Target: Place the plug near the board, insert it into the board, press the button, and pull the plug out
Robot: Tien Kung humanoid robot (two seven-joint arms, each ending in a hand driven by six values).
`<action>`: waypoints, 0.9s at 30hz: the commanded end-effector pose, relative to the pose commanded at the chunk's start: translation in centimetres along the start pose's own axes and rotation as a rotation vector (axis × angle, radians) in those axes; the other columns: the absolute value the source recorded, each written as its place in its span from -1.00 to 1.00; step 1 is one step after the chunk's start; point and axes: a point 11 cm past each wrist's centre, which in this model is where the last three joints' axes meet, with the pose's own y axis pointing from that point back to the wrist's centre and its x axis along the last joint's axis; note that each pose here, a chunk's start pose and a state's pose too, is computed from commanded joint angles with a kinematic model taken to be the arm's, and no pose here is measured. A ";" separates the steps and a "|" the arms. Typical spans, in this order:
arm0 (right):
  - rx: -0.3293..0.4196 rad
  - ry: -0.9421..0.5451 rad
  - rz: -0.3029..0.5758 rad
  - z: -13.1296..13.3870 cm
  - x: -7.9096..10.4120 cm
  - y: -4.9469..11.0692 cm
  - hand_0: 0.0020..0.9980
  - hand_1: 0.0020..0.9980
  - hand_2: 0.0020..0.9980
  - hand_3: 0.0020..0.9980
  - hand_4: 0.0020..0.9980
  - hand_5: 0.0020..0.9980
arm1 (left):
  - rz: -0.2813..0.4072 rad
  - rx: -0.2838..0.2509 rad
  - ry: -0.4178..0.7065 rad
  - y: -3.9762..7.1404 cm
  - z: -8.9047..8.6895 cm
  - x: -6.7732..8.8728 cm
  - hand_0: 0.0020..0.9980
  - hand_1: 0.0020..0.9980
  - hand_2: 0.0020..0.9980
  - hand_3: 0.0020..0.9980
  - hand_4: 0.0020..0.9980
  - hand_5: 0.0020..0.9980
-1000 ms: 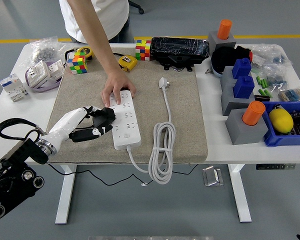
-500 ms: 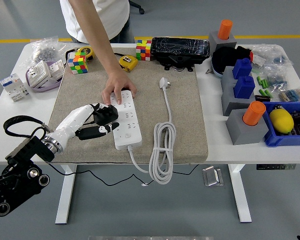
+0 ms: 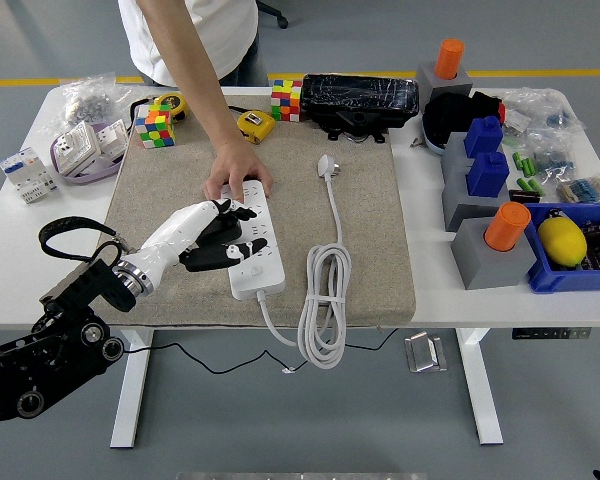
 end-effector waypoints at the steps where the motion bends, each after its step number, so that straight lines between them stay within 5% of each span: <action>1: 0.000 0.000 0.000 0.0 0.0 0.0 0.17 0.33 0.27 0.13 0.96 0.17 | -0.002 -0.003 0.000 -0.1 0.2 0.0 0.39 0.44 0.43 0.45 0.65 0.46; 27: 0.005 0.000 -0.001 -0.1 0.0 0.0 0.17 0.33 0.27 0.13 0.96 0.16 | -0.010 -0.030 0.039 -0.7 1.2 -0.4 0.37 0.41 0.42 0.45 0.65 0.45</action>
